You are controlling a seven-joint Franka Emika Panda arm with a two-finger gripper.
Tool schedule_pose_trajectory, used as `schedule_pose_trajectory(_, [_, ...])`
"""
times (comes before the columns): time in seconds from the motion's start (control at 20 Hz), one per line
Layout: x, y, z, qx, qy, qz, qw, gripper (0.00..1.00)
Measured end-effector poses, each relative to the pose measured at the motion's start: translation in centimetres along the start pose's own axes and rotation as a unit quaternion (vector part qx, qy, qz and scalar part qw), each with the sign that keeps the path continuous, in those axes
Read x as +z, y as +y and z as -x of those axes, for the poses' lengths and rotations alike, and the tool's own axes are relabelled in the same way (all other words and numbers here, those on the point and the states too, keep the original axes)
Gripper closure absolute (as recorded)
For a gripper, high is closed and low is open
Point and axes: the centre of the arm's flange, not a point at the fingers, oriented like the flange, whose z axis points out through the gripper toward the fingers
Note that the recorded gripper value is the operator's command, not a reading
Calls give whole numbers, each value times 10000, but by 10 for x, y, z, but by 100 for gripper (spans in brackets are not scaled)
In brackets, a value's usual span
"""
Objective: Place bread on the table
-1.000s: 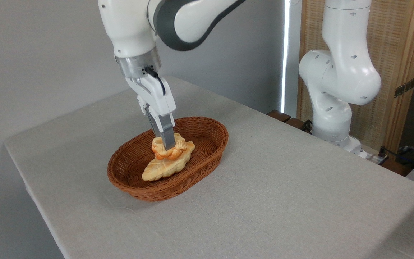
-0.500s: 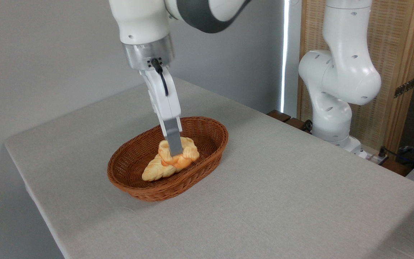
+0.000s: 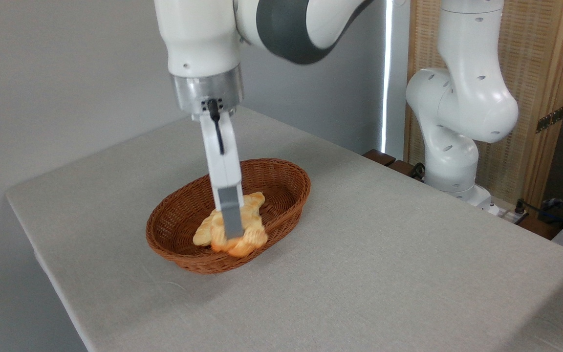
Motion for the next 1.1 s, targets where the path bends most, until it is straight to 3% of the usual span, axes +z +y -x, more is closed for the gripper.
schedule_pose_trajectory(0.05, [4, -5, 2, -31, 10, -70, 10000, 44])
schedule_pose_trajectory(0.15, [10, -10, 6, -62, 10, -175, 9998, 28])
schedule_pose_trajectory(0.2, [12, -12, 7, -50, -32, -221, 9997, 16])
schedule_pose_trajectory(0.4, [13, -14, 12, 65, -313, -346, 9989, 0])
schedule_pose_trajectory(0.75, [6, -20, 34, -67, -336, -411, 9986, 0])
schedule_pose_trajectory(1.1, [5, -20, 35, -65, -332, -420, 9985, 0])
